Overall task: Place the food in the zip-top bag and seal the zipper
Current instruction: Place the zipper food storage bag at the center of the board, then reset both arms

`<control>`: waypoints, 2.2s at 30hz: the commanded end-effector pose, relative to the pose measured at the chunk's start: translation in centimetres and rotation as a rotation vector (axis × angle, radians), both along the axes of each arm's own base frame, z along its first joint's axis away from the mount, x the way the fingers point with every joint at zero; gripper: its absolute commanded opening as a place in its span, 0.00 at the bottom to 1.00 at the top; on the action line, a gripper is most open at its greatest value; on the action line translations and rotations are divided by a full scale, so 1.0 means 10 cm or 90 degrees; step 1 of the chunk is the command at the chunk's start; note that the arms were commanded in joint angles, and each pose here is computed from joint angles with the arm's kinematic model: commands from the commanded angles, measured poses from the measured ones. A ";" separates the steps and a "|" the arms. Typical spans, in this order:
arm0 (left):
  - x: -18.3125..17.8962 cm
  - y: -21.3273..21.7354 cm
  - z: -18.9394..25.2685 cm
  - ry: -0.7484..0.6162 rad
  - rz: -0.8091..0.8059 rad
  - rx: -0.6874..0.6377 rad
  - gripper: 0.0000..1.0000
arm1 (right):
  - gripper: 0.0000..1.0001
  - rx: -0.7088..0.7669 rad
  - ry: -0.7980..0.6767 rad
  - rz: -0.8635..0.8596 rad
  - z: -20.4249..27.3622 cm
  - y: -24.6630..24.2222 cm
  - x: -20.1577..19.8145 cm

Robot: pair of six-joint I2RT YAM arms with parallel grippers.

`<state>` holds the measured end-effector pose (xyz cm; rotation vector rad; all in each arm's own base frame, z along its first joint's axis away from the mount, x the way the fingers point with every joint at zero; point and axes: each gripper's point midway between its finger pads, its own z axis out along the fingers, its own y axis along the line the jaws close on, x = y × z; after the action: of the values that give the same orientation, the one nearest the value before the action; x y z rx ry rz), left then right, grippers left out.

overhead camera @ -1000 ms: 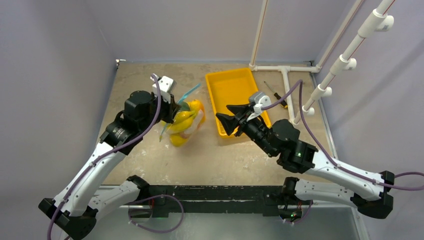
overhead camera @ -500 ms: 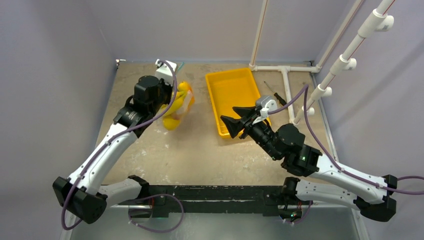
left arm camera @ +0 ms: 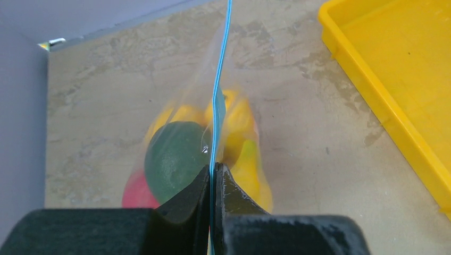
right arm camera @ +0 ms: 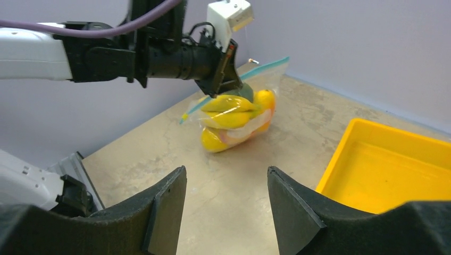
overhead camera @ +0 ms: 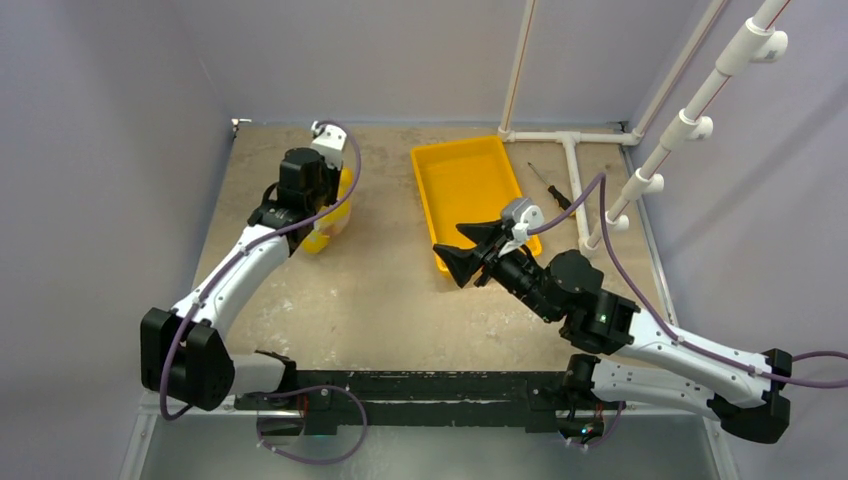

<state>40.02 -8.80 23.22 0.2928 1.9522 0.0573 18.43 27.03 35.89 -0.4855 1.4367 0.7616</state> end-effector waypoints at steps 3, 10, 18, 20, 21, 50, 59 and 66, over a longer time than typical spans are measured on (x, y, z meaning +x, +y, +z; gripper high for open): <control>0.04 -0.45 -0.13 -0.011 -0.043 -0.080 0.00 | 0.61 0.036 0.010 0.045 0.04 0.06 -0.12; -0.25 -0.83 -0.46 0.022 -0.071 -0.123 0.00 | 0.65 0.045 0.036 0.039 -0.01 0.06 -0.12; -0.65 -1.03 -0.73 0.055 -0.088 -0.179 0.00 | 0.73 0.076 0.069 0.017 -0.08 0.00 -0.09; -0.74 -1.07 -0.81 0.066 -0.093 -0.195 0.05 | 0.75 0.081 0.080 0.014 -0.11 0.01 -0.08; -0.78 -1.10 -0.84 0.074 -0.094 -0.206 0.10 | 0.76 0.083 0.086 0.014 -0.13 0.03 -0.08; -1.74 -1.30 -0.39 0.127 -0.113 -0.215 0.95 | 0.95 0.190 0.287 -0.241 -0.81 -0.24 0.33; -1.64 -0.82 0.13 0.056 -0.010 -0.149 0.99 | 0.99 0.146 0.278 -0.265 -0.94 -0.22 0.56; -1.63 -0.63 0.41 0.002 0.009 -0.137 0.99 | 0.99 0.117 0.235 -0.278 -0.78 -0.36 1.05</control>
<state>23.63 -17.16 24.87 0.1609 2.0082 -0.2127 27.22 22.79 23.34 0.1626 1.8143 0.5683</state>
